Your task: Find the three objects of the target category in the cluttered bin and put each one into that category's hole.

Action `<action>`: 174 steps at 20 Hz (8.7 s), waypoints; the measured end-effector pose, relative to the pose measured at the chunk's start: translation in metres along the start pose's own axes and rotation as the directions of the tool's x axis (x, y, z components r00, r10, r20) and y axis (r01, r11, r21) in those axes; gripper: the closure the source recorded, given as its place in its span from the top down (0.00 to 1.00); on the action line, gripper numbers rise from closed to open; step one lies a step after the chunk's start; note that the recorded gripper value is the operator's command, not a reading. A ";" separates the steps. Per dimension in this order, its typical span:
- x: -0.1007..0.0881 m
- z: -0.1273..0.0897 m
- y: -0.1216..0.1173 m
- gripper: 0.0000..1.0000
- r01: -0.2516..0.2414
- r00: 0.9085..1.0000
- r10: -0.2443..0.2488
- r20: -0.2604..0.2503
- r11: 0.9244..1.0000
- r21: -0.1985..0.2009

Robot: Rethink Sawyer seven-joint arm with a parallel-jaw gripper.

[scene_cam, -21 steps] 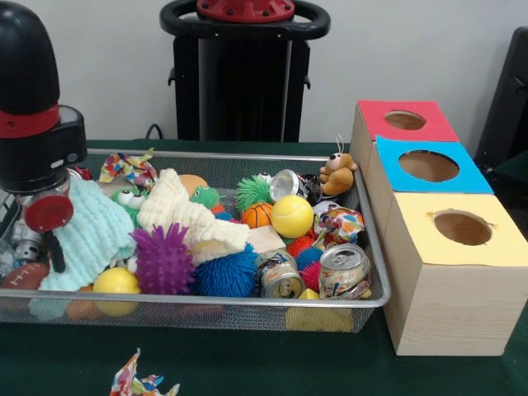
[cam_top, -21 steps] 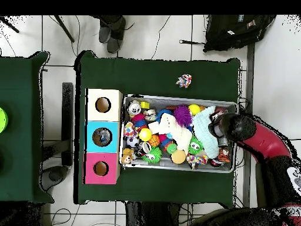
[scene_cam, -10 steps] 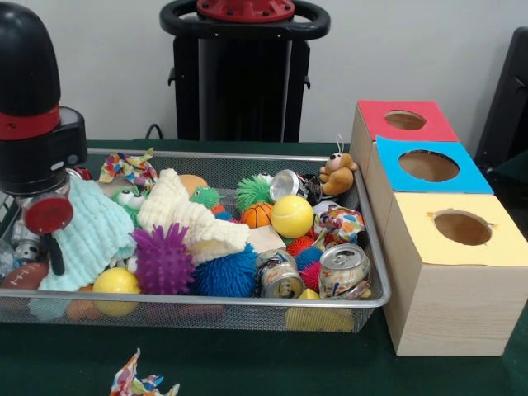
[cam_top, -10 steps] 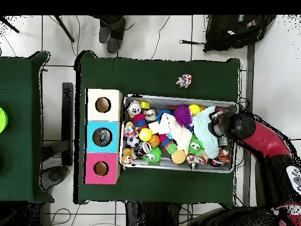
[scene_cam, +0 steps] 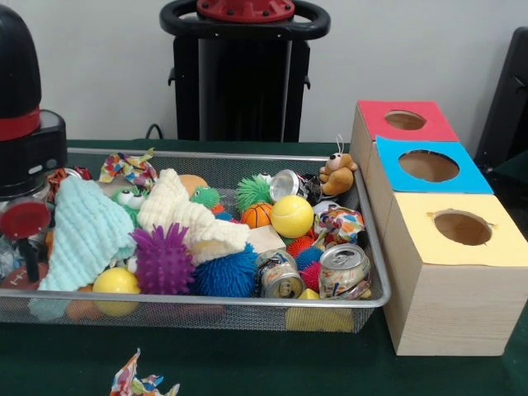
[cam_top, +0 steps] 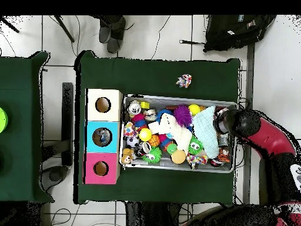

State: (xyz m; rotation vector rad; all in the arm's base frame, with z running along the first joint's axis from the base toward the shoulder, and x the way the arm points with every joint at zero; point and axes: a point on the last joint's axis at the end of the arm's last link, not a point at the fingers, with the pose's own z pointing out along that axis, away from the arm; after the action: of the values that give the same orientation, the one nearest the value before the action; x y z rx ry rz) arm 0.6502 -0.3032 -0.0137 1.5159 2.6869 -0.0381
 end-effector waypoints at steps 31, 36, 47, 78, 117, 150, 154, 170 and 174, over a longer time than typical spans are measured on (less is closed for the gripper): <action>-0.033 0.007 -0.003 0.00 -0.017 1.000 0.016 0.024 1.000 0.019; -0.033 0.008 -0.002 0.00 -0.016 1.000 0.015 0.024 1.000 0.021; -0.030 0.018 0.001 0.00 -0.007 1.000 0.007 0.012 0.999 0.037; -0.017 -0.005 -0.005 0.00 0.057 0.998 -0.063 0.024 0.979 0.197; -0.021 0.002 -0.003 0.00 0.061 0.997 -0.048 -0.053 0.964 0.258; 0.007 0.010 -0.084 1.00 0.109 0.949 0.075 -0.306 0.834 0.541; 0.006 0.010 -0.084 1.00 0.109 0.949 0.075 -0.306 0.834 0.542; 0.006 0.010 -0.083 1.00 0.109 0.949 0.075 -0.306 0.834 0.541; 0.006 0.010 -0.083 1.00 0.109 0.949 0.075 -0.306 0.834 0.541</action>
State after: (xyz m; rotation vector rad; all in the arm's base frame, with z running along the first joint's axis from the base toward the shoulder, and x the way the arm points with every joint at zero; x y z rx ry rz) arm 0.5763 -0.3420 -0.0248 1.7603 3.1255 -0.6975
